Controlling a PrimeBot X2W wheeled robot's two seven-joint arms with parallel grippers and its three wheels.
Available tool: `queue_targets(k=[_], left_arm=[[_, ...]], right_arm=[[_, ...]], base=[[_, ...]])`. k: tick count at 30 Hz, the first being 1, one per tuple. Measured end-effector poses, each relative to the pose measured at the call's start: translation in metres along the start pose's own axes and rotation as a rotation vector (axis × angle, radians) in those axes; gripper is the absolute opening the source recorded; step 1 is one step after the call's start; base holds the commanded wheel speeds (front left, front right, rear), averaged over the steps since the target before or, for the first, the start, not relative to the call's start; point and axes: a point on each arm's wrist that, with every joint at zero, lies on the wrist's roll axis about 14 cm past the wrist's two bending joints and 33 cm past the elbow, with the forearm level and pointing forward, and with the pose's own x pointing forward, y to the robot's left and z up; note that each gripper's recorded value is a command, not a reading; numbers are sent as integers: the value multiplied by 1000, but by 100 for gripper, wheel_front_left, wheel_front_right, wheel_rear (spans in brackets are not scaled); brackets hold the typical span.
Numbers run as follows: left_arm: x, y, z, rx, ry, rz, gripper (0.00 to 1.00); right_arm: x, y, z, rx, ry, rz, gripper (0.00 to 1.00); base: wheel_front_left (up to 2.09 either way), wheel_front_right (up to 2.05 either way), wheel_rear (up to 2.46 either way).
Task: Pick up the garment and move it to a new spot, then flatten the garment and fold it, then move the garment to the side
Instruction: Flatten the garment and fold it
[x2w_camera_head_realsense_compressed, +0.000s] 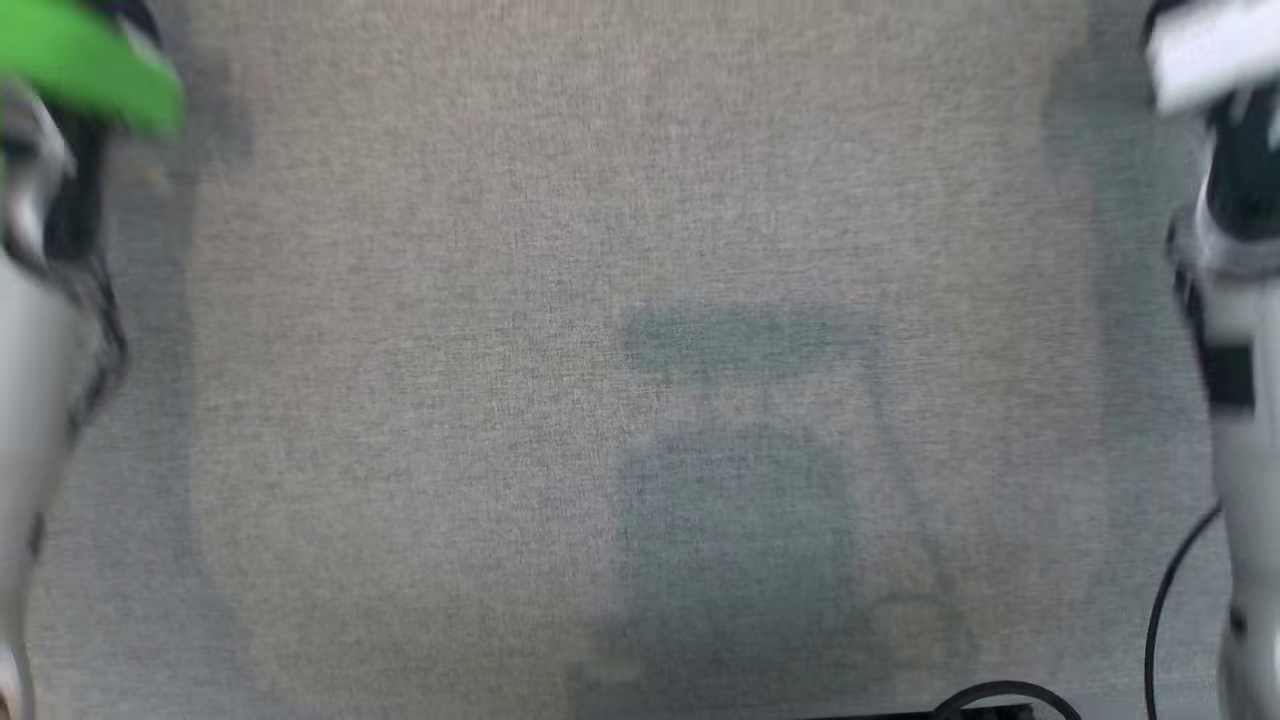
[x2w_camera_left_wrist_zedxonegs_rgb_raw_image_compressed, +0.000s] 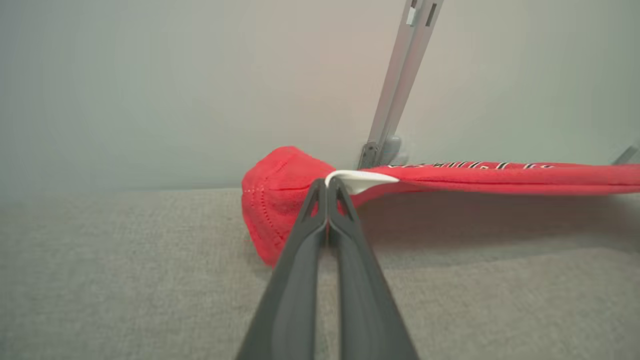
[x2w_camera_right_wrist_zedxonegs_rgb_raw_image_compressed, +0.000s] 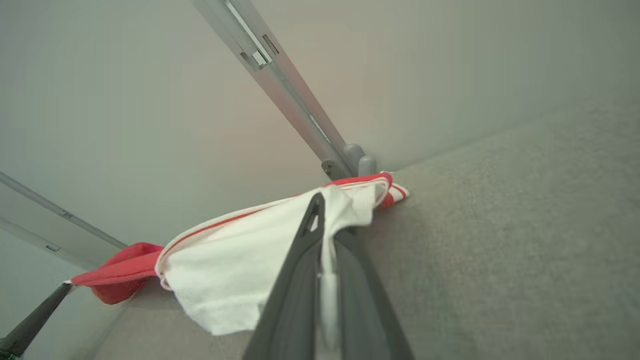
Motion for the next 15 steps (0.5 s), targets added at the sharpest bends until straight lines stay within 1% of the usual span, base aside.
queue_targets(k=[3, 7, 11, 15], left_arm=[[-48, -11, -24, 0, 78, -27, 0], [-124, -31, -53, -28, 172, 3, 0], [-197, -56, -71, -101, 238, 85, 0], [-267, -83, -94, -230, 323, 191, 0]], right_arm=[[-50, -4, -18, 1, 86, -19, 0], [-112, -4, -29, 28, 143, -59, 0], [-171, -12, -33, 53, 167, -135, 0], [-228, -25, -43, 56, 207, -227, 0]], base=[[0, 0, 0], [0, 0, 0], [0, 0, 0], [0, 0, 0]])
